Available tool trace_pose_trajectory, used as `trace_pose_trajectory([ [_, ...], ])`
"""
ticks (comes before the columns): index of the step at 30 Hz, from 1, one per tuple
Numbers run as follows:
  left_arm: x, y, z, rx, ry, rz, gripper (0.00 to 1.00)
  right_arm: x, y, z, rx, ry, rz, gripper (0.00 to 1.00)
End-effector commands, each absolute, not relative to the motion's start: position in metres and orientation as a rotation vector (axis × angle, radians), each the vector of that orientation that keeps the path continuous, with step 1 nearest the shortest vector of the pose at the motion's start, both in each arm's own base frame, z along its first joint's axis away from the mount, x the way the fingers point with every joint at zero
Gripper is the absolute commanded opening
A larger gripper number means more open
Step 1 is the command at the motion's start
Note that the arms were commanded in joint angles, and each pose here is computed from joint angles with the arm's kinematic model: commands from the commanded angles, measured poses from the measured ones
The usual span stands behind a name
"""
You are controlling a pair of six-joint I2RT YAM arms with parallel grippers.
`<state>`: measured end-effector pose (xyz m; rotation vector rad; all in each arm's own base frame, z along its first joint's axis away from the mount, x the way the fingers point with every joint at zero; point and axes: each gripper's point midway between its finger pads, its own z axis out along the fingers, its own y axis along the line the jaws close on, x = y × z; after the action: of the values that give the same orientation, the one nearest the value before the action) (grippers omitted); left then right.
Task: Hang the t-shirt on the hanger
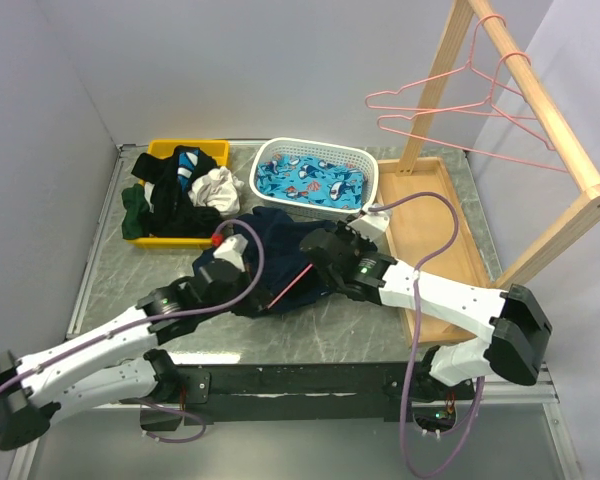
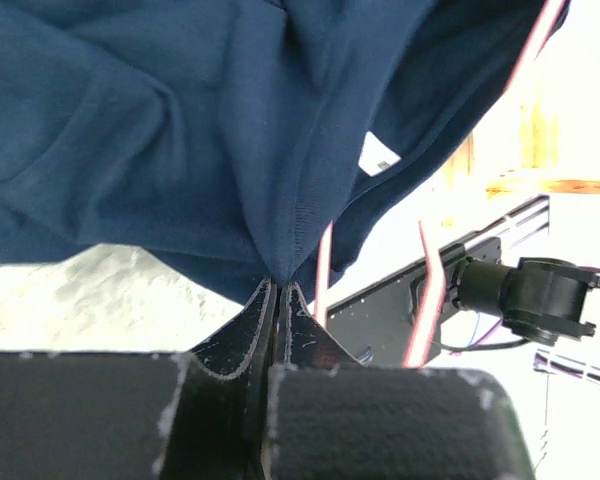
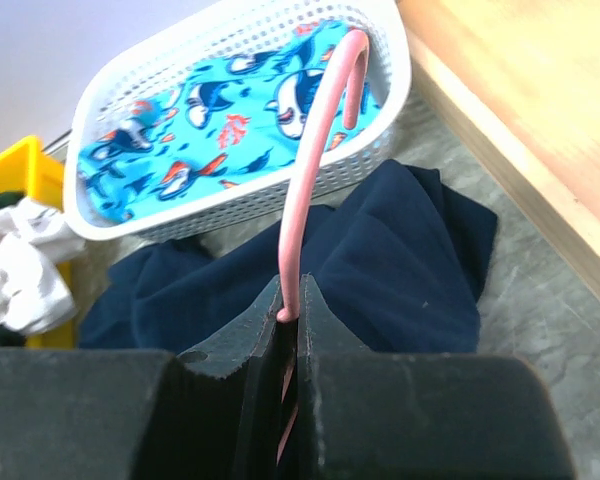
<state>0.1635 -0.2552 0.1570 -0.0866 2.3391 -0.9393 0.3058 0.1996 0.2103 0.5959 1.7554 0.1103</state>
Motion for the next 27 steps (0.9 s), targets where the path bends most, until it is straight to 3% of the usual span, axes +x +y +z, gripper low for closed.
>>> trace_pose_trajectory([
  [1,0.151,-0.227,0.156,-0.152,2.381,-0.902,0.01,0.311,0.185,0.225,0.702,1.648,0.050,0.00],
  [11,0.131,-0.199,0.182,-0.188,2.369,-0.950,0.01,0.320,0.192,0.222,0.718,1.656,0.003,0.00],
  [27,0.140,-0.253,0.273,-0.086,2.213,-1.279,0.01,0.315,0.203,0.235,0.723,1.652,0.040,0.00],
])
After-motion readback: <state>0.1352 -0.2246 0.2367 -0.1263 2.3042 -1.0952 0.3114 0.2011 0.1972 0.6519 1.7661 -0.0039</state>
